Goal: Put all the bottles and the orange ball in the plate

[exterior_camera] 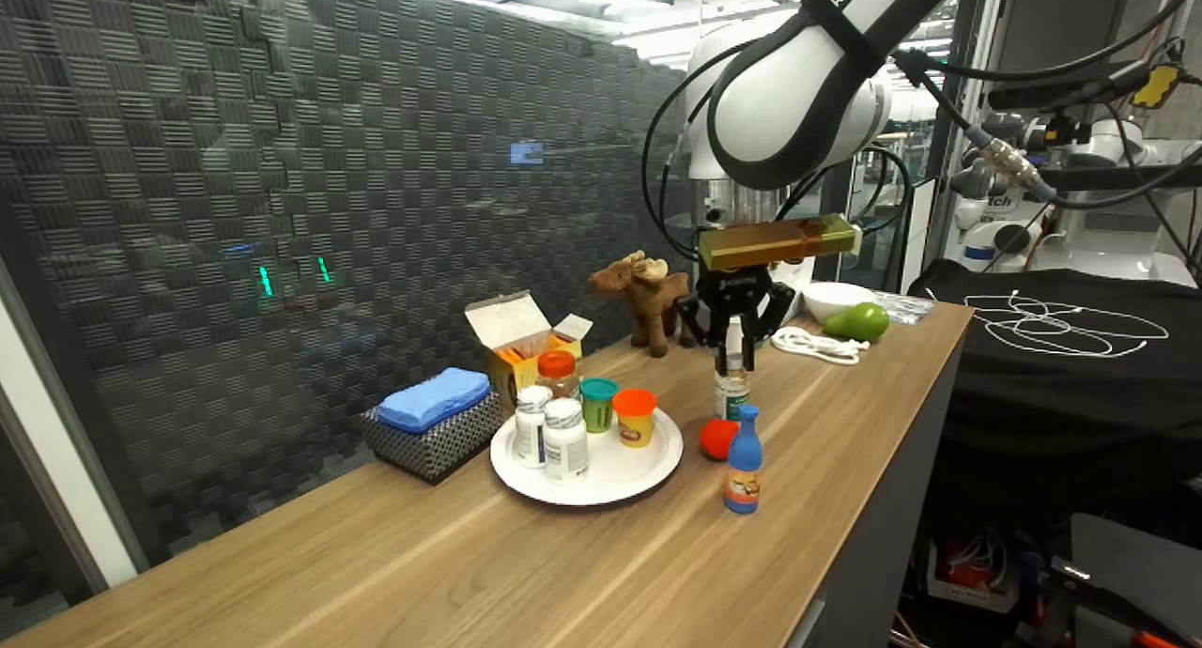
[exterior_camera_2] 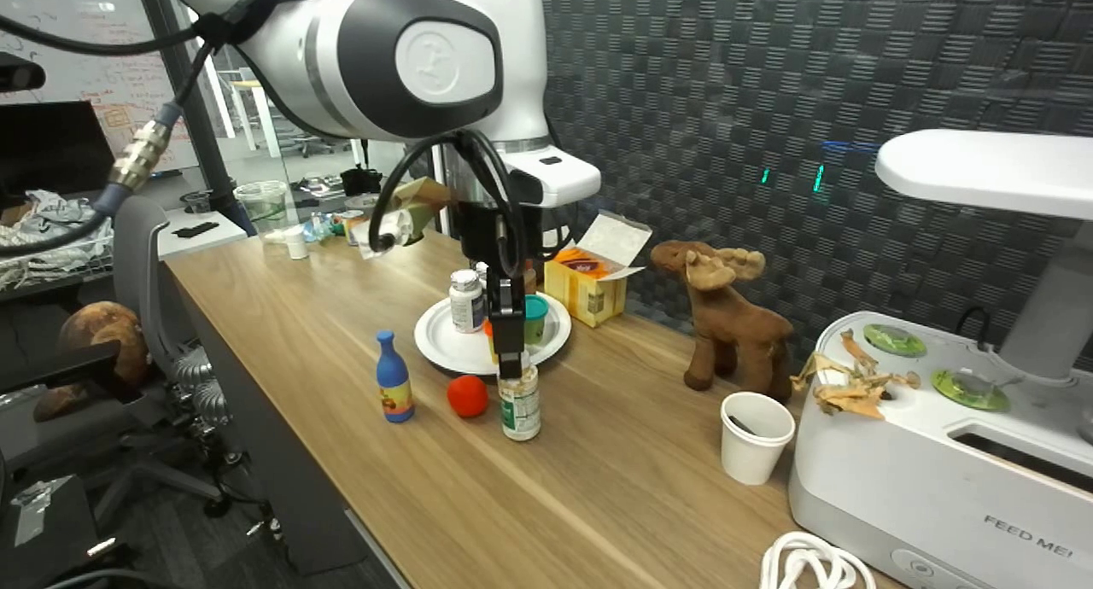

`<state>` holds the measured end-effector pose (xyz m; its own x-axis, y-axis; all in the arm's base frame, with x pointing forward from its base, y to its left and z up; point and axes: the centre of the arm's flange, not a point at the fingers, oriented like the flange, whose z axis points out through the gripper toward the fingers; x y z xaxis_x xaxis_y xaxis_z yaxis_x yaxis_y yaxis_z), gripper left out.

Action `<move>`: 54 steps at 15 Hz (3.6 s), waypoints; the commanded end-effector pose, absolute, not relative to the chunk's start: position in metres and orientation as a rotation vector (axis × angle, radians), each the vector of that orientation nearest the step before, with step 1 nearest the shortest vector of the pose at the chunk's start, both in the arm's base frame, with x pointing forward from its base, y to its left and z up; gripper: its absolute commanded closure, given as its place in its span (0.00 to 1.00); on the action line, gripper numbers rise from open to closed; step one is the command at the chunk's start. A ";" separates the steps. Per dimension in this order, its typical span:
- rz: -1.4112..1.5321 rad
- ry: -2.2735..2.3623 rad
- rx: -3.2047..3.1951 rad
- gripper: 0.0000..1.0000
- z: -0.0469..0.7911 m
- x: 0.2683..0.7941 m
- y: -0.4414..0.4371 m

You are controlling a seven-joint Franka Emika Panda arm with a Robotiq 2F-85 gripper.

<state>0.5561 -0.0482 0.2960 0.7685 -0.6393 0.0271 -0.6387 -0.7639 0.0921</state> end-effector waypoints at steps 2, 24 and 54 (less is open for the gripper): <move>0.002 -1.069 2.827 0.82 0.306 0.559 -0.039; 0.272 -0.470 2.935 0.83 0.364 0.639 0.103; 0.227 -0.319 3.016 0.84 0.311 0.640 0.117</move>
